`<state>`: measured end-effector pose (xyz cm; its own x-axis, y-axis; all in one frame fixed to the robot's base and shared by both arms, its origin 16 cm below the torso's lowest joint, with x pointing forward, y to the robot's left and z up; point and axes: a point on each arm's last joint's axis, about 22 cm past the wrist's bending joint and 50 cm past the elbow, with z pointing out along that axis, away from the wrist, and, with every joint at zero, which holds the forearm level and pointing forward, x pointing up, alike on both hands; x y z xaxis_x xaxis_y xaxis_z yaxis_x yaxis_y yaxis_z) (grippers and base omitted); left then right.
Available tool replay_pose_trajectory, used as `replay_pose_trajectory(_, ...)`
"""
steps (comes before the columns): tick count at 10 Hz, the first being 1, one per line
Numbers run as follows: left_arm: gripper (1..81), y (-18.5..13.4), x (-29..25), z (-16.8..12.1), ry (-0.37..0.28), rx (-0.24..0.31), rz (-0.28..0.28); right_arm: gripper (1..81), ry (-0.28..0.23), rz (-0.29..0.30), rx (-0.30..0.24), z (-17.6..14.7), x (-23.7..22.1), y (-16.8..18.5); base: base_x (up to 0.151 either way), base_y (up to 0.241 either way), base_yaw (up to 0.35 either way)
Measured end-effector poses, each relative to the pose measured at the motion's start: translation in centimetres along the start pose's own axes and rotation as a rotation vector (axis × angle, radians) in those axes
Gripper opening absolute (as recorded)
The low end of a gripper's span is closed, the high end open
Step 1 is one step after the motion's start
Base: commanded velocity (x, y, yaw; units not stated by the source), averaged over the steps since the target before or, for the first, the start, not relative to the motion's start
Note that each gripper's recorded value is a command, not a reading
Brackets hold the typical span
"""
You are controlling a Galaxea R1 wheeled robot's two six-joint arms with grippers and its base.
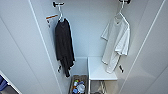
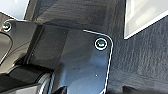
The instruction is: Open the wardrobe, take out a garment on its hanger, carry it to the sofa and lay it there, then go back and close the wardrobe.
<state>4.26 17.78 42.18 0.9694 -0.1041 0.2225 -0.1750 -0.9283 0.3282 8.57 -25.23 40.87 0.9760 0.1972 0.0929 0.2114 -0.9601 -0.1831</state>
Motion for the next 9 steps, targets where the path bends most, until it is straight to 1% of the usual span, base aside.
replay_pose_trajectory(1,81.1,-0.2,-0.5,0.0,-0.021,0.005,0.0,81.1,-0.028,0.019,0.025,0.0,-2.6,-1.3,0.0,0.0,0.0)
replay_pose_trajectory(2,81.1,0.1,-1.3,0.1,-0.06,0.007,-0.002,81.1,-0.038,0.03,0.05,0.0,-3.7,-2.6,0.0,0.0,0.0)
replay_pose_trajectory(3,81.1,0.5,-1.5,0.2,-0.07,0.004,-0.004,81.1,-0.043,0.038,0.066,0.1,-4.5,-3.5,0.0,0.0,0.0)
replay_pose_trajectory(4,81.1,0.9,-1.5,0.3,-0.071,0.002,-0.024,81.1,-0.048,0.044,0.079,0.0,-5.3,-4.3,0.0,0.0,0.0)
replay_pose_trajectory(5,81.1,0.8,-1.9,0.2,-0.073,0.008,-0.061,81.1,-0.058,0.05,0.089,0.0,-6.4,-5.2,0.0,0.0,0.0)
replay_pose_trajectory(7,81.1,1.1,-3.9,-0.1,-0.096,0.029,-0.177,81.1,-0.083,0.06,0.116,0.0,-8.5,-7.3,0.0,0.0,0.0)
replay_pose_trajectory(8,81.1,1.0,-4.0,-0.1,-0.091,0.042,-0.191,81.1,-0.088,0.061,0.122,0.0,-8.9,-7.8,0.0,0.0,0.0)
replay_pose_trajectory(9,81.1,0.8,-3.7,0.1,-0.086,0.06,-0.187,81.1,-0.086,0.061,0.12,0.0,-8.8,-7.7,0.0,0.0,0.0)
